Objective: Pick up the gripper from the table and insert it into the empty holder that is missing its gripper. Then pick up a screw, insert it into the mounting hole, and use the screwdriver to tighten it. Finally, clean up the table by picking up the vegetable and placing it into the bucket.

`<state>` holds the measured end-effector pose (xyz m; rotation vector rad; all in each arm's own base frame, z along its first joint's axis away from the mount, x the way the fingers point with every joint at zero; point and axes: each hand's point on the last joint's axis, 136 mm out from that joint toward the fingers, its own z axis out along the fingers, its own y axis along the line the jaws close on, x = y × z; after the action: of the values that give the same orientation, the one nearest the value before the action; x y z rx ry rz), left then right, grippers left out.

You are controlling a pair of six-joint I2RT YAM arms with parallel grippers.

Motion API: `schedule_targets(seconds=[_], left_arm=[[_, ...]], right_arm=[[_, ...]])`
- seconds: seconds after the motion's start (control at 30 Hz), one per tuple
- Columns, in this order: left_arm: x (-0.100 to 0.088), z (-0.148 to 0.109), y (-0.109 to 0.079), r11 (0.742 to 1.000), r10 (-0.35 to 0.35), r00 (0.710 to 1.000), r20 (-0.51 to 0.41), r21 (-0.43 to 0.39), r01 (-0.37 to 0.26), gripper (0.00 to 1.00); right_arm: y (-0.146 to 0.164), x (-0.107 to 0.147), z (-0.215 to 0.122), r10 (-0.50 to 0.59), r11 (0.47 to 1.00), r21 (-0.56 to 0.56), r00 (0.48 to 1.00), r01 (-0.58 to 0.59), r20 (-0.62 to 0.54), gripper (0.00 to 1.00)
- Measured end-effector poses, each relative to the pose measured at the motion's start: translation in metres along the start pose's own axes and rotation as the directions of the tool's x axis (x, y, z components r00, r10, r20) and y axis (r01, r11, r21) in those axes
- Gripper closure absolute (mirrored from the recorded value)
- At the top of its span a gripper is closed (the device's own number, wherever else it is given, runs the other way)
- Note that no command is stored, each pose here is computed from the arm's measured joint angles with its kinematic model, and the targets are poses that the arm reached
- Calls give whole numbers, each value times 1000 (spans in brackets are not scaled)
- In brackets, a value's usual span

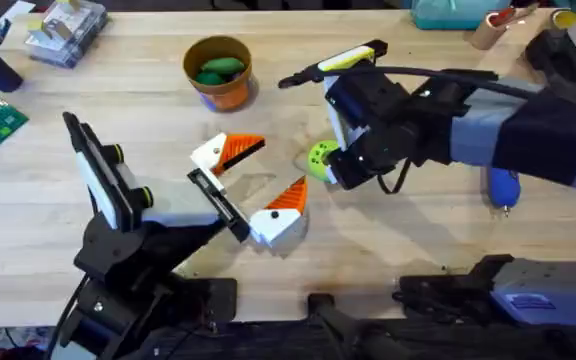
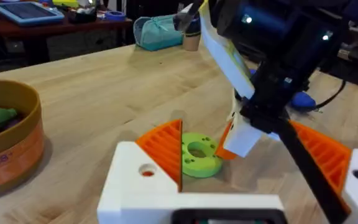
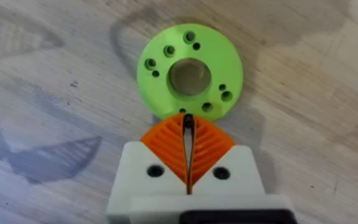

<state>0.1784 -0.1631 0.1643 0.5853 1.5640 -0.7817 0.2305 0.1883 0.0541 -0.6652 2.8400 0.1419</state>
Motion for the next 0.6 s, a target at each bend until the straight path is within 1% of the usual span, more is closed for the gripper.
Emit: schedule_targets(seconds=[0.2, 0.27, 0.33, 0.43, 0.5, 0.6], left_arm=[[0, 0, 0, 1000, 0, 1000, 0, 0, 0, 7], [0, 0, 0, 1000, 0, 1000, 1, 0, 0, 8], [0, 0, 0, 1000, 0, 1000, 0, 0, 0, 8], [0, 0, 0, 1000, 0, 1000, 0, 0, 0, 8], [0, 0, 0, 1000, 0, 1000, 0, 0, 0, 8], [0, 0, 0, 1000, 0, 1000, 0, 0, 0, 8]], right_arm=[[-1, 3, -1, 1, 1000, 3, 1000, -1, -13, 994], [-3, 8, -6, 3, 1000, 12, 999, -3, -48, 995], [-5, 4, -19, -2, 1000, 17, 998, 4, -65, 995], [-6, -22, -46, -20, 1000, 11, 1000, 20, -16, 995], [-8, -45, -69, -30, 1000, 6, 999, 30, 41, 995], [-11, -72, -102, -30, 1000, 1, 992, 30, 119, 995]])
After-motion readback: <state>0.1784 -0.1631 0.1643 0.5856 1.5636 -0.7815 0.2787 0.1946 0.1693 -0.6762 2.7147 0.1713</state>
